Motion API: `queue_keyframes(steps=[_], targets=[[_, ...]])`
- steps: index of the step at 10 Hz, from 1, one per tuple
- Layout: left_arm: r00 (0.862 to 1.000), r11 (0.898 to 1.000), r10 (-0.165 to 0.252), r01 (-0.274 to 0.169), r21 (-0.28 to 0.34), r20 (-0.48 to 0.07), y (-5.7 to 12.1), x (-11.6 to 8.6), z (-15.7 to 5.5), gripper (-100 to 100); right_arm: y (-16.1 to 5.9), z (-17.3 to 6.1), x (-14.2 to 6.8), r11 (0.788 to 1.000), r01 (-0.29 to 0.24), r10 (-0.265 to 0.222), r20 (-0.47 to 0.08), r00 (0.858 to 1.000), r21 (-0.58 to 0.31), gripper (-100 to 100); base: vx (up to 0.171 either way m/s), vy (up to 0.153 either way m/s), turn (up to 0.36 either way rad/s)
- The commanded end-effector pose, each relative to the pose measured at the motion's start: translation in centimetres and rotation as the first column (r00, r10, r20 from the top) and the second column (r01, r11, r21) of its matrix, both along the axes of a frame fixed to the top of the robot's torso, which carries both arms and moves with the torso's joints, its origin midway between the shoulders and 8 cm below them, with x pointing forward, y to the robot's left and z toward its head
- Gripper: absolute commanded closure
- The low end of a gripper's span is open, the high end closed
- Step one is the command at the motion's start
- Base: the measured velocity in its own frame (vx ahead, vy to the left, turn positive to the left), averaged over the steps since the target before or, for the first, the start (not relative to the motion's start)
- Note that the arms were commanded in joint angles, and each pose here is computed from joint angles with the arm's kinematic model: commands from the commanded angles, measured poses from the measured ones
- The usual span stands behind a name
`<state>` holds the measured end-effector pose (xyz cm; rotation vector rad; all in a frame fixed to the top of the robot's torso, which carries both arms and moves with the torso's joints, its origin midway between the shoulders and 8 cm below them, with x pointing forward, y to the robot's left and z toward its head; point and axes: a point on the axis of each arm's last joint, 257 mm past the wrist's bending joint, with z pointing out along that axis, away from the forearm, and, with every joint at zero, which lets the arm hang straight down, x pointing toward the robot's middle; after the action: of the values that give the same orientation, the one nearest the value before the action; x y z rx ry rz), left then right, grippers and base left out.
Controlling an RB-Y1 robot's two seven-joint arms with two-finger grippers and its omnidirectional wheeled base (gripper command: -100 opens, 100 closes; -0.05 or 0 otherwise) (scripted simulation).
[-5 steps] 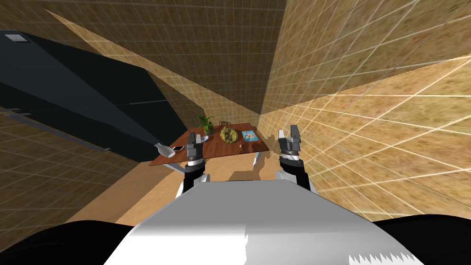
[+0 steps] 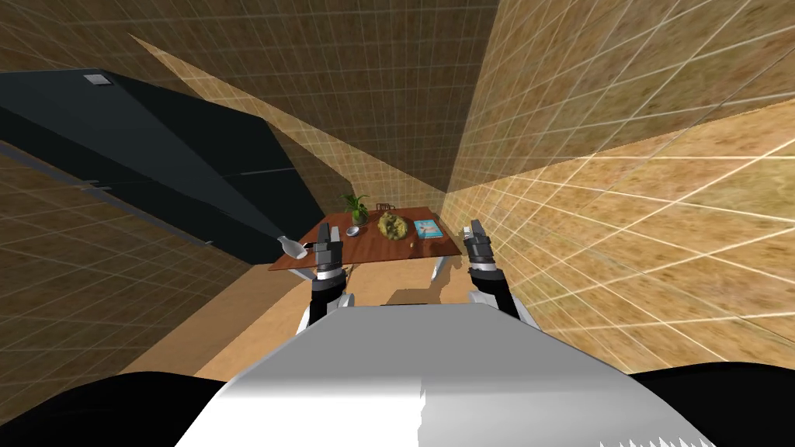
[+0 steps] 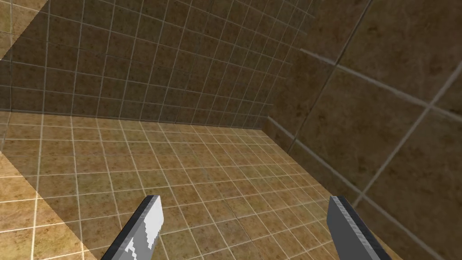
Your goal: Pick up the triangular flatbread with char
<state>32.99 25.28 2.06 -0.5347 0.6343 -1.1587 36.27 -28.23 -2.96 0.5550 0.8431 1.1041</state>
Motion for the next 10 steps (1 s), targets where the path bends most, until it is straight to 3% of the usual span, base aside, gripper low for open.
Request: queue_keyframes(steps=[1, 5, 6, 9, 10], targets=[[1.000, 1.000, 0.000, 0.000, 0.000, 0.000, 0.0, 0.0, 0.0, 0, -0.2, -2.5, 0.9, 0.999, 0.010, -0.013, -0.067, 0.998, -0.053, -100, -0.058, 0.098, 0.125], [1.000, 1.000, 0.000, 0.000, 0.000, 0.000, 0.0, 0.0, 0.0, 0, -1.7, -9.7, 2.6, 0.979, 0.025, -0.074, -0.239, 0.968, -0.202, -100, -0.063, 0.095, 0.159], [1.000, 1.000, 0.000, 0.000, 0.000, 0.000, 0.0, 0.0, 0.0, 0, -1.8, -10.1, 2.7, 0.979, 0.025, -0.076, -0.247, 0.966, -0.202, -100, -0.035, 0.072, 0.059], [1.000, 1.000, 0.000, 0.000, 0.000, 0.000, 0.0, 0.0, 0.0, 0, -3.7, -16.0, 3.2, 0.946, 0.017, -0.143, -0.371, 0.918, -0.324, -100, -0.039, 0.096, 0.163], [1.000, 1.000, 0.000, 0.000, 0.000, 0.000, 0.0, 0.0, 0.0, 0, -3.8, -16.5, 3.2, 0.946, 0.017, -0.145, -0.379, 0.914, -0.323, -100, -0.040, 0.073, 0.037]])
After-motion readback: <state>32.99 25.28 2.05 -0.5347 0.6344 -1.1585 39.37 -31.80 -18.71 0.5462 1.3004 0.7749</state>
